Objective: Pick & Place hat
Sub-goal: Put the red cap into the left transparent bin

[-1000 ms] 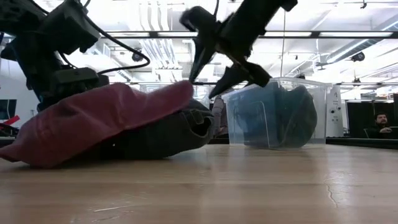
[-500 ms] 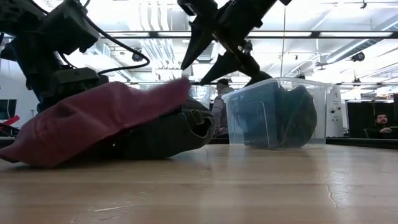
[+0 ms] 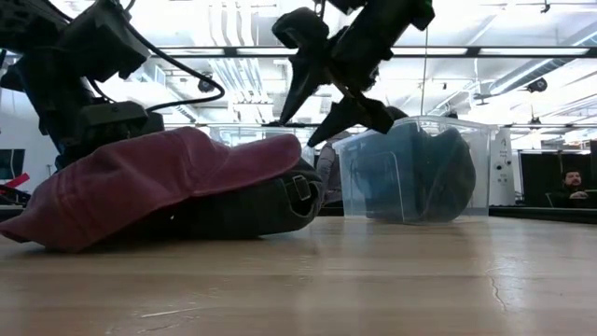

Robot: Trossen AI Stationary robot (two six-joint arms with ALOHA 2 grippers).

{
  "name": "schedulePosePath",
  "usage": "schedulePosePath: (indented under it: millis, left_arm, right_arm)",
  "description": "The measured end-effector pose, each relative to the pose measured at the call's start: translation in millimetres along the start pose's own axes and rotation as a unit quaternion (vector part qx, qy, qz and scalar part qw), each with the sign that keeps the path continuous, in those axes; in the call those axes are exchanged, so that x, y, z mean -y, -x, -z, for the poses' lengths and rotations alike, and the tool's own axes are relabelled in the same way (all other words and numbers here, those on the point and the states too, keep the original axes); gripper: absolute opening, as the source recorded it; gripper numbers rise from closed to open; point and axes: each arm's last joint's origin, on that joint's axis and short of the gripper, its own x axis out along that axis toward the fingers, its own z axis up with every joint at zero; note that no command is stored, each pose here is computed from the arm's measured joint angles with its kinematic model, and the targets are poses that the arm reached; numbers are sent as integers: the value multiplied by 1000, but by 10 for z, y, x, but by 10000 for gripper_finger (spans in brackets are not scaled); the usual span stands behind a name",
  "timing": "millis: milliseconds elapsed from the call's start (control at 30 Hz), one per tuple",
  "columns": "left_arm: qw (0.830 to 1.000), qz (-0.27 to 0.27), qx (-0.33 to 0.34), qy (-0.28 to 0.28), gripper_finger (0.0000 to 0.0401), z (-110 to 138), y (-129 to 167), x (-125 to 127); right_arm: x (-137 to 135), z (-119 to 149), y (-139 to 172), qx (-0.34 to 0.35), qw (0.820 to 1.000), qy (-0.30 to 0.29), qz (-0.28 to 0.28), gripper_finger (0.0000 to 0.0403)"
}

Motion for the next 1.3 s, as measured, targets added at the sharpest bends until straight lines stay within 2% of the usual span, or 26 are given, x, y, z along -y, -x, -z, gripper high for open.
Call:
schedulePosePath:
  millis: [133,267,467,600,733,800,967,1133,1200,1300]
  left_arm:
    - [1000,0,0,0,114,0,0,1]
    - [1000,2,6,1,114,-8,0,7]
    - [1000,12,23,5,114,-30,2,33]
    - [999,34,37,10,114,-59,10,75]
    - [997,56,42,24,114,-95,89,121]
    - [995,87,41,35,114,-124,193,196]
    - [978,185,93,29,114,-252,620,424]
    - [942,278,187,-3,114,-402,1233,604]
    - [925,305,224,-18,114,-456,1481,646]
    - [898,338,279,-38,114,-515,1847,690]
  right_arm:
    - [25,-12,-104,-7,1000,0,-12,231]
    - [-7,-54,-177,-25,998,-5,-60,231]
    - [-42,-39,-285,-48,994,-12,-97,214]
    - [-72,-73,-234,-46,993,7,-105,163]
    - [-94,-100,-160,-48,993,20,-103,78]
    - [-145,-138,-64,-47,992,27,-116,34]
    - [-243,-220,113,-44,991,47,-118,15]
    - [-483,-443,625,0,981,100,-164,14]
    - [-569,-541,872,34,975,119,-185,14]
    - [-614,-679,1252,130,973,126,-140,14]
